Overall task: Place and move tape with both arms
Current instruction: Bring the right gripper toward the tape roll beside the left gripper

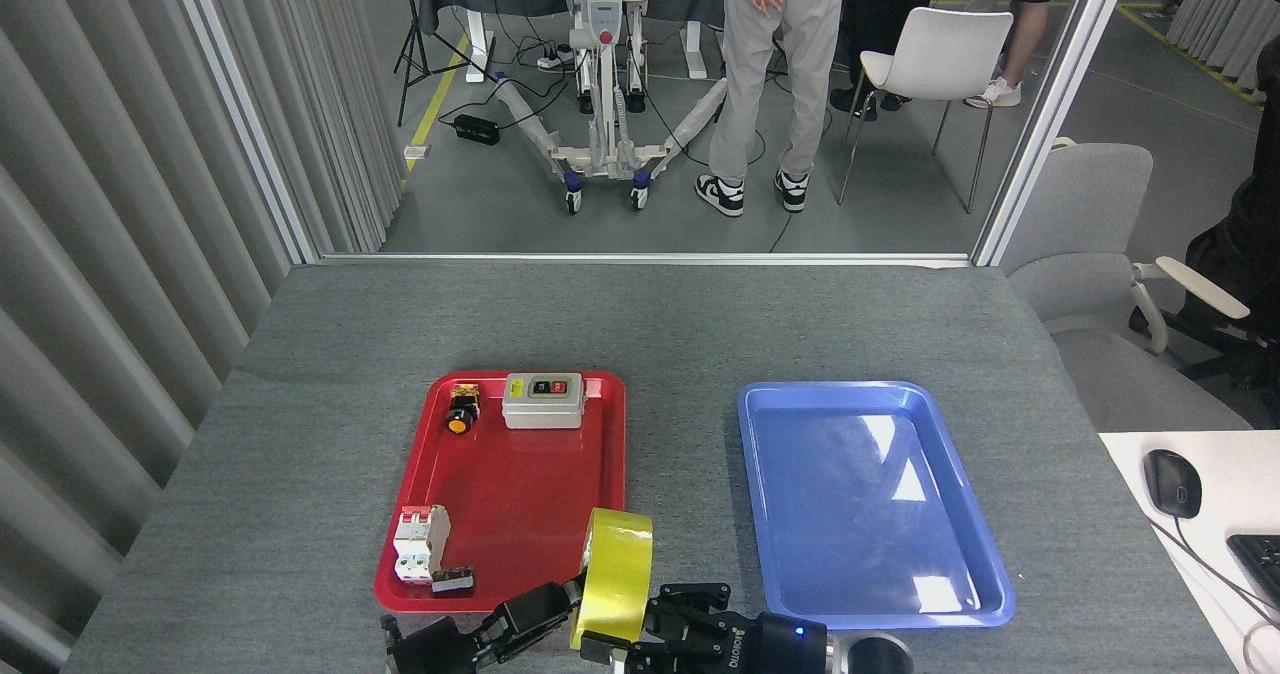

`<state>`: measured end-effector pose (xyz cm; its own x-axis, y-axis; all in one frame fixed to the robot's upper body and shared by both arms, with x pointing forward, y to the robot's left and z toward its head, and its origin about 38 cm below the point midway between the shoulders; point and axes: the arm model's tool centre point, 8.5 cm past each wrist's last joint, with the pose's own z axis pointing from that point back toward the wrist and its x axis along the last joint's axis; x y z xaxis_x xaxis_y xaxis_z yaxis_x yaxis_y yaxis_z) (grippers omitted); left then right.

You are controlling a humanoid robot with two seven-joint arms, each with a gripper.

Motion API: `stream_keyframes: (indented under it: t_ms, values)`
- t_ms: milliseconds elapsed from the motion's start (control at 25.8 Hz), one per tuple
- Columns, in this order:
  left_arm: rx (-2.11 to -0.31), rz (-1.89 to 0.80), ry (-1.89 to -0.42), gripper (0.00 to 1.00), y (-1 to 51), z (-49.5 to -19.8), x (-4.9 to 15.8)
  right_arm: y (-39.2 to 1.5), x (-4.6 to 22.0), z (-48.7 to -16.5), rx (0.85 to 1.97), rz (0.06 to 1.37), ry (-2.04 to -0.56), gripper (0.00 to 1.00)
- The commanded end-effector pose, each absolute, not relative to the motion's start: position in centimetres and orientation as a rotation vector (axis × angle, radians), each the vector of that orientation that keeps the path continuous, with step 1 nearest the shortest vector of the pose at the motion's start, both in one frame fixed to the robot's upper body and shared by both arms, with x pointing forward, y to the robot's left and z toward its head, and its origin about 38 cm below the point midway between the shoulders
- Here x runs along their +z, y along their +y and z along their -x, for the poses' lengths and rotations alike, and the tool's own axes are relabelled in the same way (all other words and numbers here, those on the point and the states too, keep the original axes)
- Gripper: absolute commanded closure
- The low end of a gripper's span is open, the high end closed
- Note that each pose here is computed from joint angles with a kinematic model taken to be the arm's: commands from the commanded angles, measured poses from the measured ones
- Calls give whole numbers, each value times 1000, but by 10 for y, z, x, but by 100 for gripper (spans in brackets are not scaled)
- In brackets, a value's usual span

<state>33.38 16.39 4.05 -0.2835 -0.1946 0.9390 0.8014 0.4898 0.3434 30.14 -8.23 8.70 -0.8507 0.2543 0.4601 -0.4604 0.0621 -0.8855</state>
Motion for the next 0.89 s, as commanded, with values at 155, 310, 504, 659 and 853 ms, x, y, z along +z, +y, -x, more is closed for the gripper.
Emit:
stream_keyframes:
  t_ms: [155, 310, 504, 659, 853]
  values:
    - [-1058, 530, -1556, 88, 171, -334, 35, -82, 84, -301, 1840, -215, -1830, 68]
    - [-1053, 520, -1556, 88, 175, -335, 35, -83, 83, -302, 1839, -214, -1829, 68]
    - [-1050, 518, -1554, 73, 176, -337, 35, -83, 83, -302, 1839, -215, -1827, 69]
    - [-1048, 511, -1555, 58, 180, -339, 32, -83, 81, -302, 1838, -219, -1823, 69]
    - [-1070, 497, -1561, 49, 184, -339, 31, -83, 80, -302, 1837, -219, -1820, 69]
